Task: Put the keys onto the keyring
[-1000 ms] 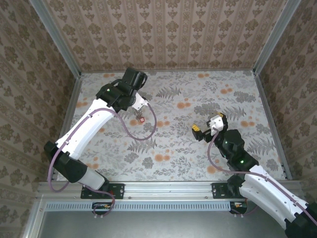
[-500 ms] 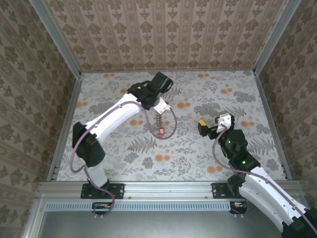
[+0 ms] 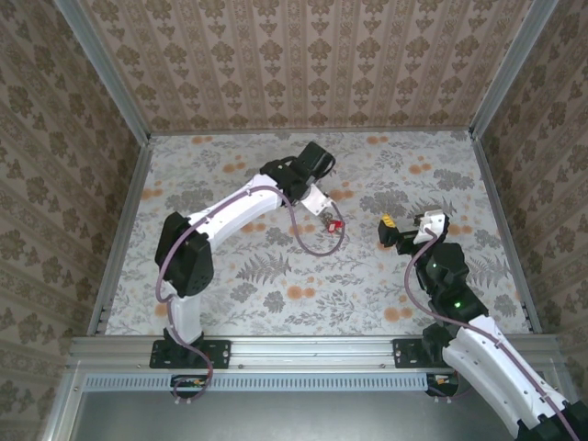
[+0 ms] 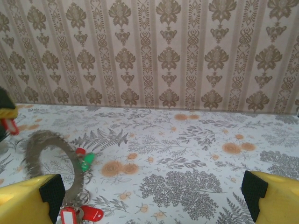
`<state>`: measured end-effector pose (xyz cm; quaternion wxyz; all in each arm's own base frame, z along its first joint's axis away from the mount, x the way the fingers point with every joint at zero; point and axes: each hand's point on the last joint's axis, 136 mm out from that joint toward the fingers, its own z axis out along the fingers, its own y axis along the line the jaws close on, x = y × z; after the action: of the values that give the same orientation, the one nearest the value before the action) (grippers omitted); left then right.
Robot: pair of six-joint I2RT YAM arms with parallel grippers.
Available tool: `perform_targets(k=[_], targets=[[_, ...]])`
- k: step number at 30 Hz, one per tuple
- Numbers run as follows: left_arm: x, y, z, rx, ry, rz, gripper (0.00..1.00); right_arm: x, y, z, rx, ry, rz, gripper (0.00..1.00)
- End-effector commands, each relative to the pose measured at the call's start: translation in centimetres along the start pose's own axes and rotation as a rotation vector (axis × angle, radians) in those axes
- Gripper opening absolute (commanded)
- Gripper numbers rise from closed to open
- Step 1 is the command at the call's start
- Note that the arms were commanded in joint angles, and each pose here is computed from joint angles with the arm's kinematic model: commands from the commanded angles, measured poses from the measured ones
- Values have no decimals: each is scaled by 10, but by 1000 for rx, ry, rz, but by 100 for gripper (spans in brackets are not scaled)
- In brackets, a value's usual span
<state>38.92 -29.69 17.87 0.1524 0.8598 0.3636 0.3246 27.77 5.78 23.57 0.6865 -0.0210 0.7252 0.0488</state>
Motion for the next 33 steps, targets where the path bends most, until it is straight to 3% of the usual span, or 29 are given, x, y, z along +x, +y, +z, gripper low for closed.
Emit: perform_targets(k=[1, 13, 22, 28, 33], targets=[[13, -27, 1, 43, 0, -91, 0, 8, -4, -1, 17, 11, 23, 100], [-2, -148, 24, 318, -10, -336, 0, 19, -5, 7, 20, 34, 49, 100], [-4, -216, 36, 422, 14, -575, 13, 22, -22, 9, 90, 25, 38, 100], [14, -242, 32, 399, 78, -772, 24, 8, -54, 9, 215, -39, 48, 100], [42, -230, 12, 264, 75, -979, 33, -14, -72, 13, 269, -90, 37, 100]])
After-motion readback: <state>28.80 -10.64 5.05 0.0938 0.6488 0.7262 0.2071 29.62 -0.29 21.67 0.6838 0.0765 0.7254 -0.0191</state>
